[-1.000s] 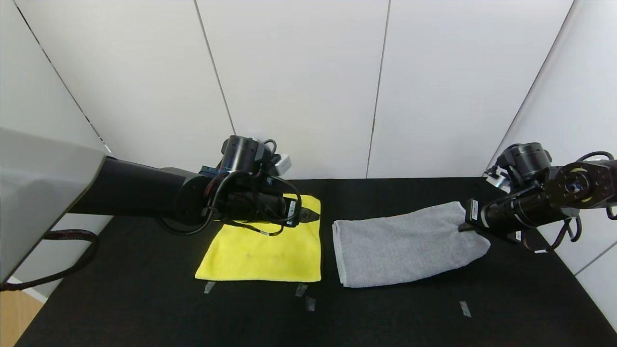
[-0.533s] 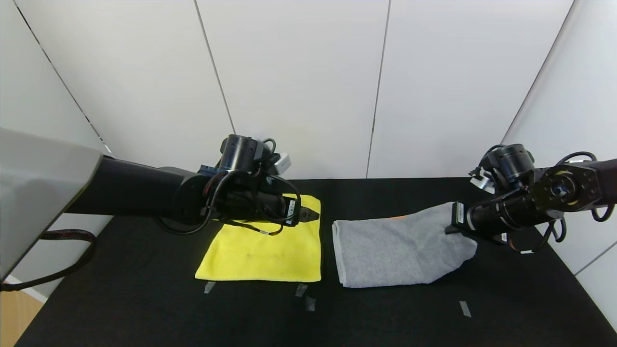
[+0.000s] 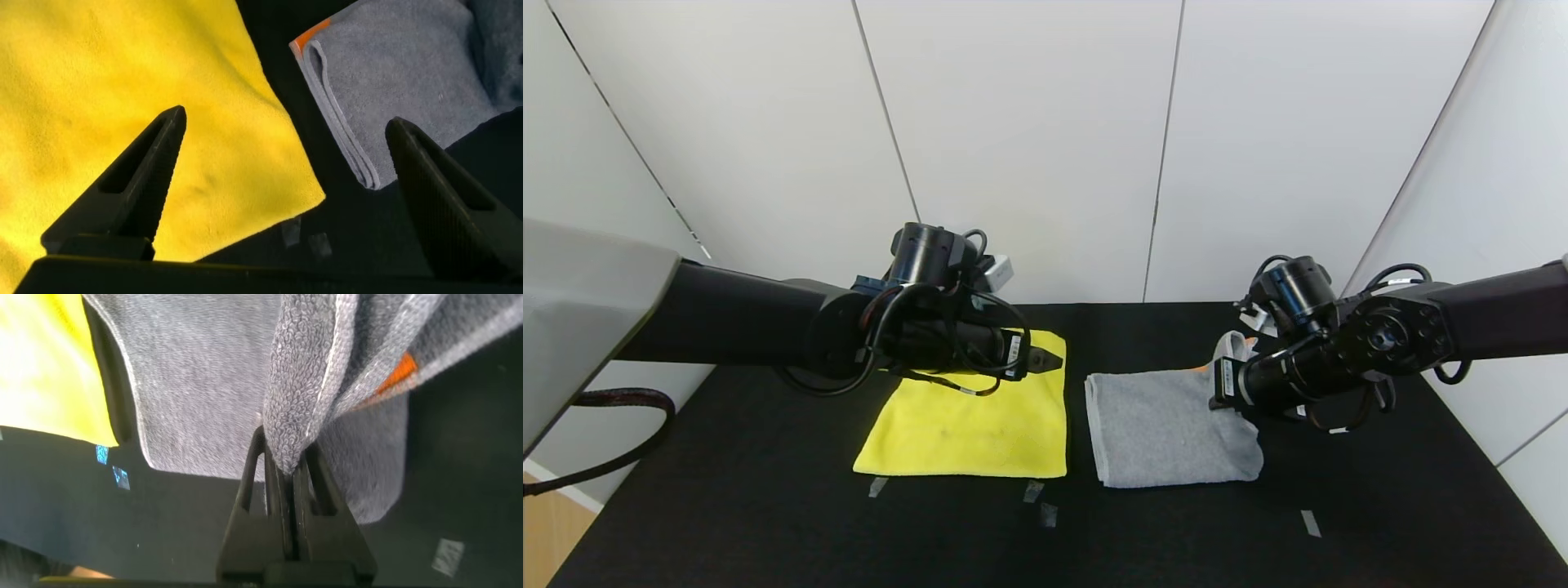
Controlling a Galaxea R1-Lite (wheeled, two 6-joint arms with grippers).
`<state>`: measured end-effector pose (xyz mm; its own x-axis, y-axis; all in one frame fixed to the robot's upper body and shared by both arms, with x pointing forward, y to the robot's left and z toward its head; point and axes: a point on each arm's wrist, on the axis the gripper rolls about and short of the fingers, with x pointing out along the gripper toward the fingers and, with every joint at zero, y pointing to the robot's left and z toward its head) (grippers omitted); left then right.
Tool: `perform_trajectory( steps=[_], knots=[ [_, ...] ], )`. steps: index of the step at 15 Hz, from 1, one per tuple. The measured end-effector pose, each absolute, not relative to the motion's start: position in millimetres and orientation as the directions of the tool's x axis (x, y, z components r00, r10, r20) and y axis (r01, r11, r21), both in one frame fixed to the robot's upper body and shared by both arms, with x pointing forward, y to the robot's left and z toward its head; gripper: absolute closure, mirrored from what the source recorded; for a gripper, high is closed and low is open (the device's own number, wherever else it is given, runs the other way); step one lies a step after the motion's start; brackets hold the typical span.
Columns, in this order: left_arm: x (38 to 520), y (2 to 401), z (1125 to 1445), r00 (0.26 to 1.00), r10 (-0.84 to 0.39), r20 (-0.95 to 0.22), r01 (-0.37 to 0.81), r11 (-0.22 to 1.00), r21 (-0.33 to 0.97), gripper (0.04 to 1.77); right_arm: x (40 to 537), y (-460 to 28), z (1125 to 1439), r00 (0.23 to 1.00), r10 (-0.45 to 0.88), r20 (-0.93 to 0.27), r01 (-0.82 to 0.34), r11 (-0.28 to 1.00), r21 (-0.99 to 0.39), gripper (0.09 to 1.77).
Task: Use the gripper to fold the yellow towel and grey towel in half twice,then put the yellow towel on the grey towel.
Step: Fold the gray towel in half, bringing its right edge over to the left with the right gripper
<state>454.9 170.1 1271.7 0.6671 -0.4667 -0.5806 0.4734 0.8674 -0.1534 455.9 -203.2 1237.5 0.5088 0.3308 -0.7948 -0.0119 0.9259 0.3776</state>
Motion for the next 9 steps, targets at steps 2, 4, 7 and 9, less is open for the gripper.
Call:
perform_trajectory(
  steps=[2,4,7,9],
  knots=[
    [454,171,1273,0.668,-0.466,-0.58,0.472,0.868,-0.154,0.09,457,-190,1236,0.506,0.34,-0.793,-0.038,0.927,0.373,1.72],
    [453,171,1274,0.669,-0.466,-0.578,0.472,0.868,-0.154,0.09,458,-177,1234,0.504,0.343,-0.793,-0.061,0.93,0.363,1.72],
    [453,172,1276,0.671,-0.467,-0.576,0.472,0.868,-0.154,0.09,458,-156,1229,0.503,0.339,-0.795,-0.091,0.936,0.341,1.72],
    [453,173,1277,0.673,-0.466,-0.575,0.471,0.869,-0.154,0.09,457,-146,1225,0.496,0.345,-0.797,-0.11,0.935,0.337,1.72]
  ],
)
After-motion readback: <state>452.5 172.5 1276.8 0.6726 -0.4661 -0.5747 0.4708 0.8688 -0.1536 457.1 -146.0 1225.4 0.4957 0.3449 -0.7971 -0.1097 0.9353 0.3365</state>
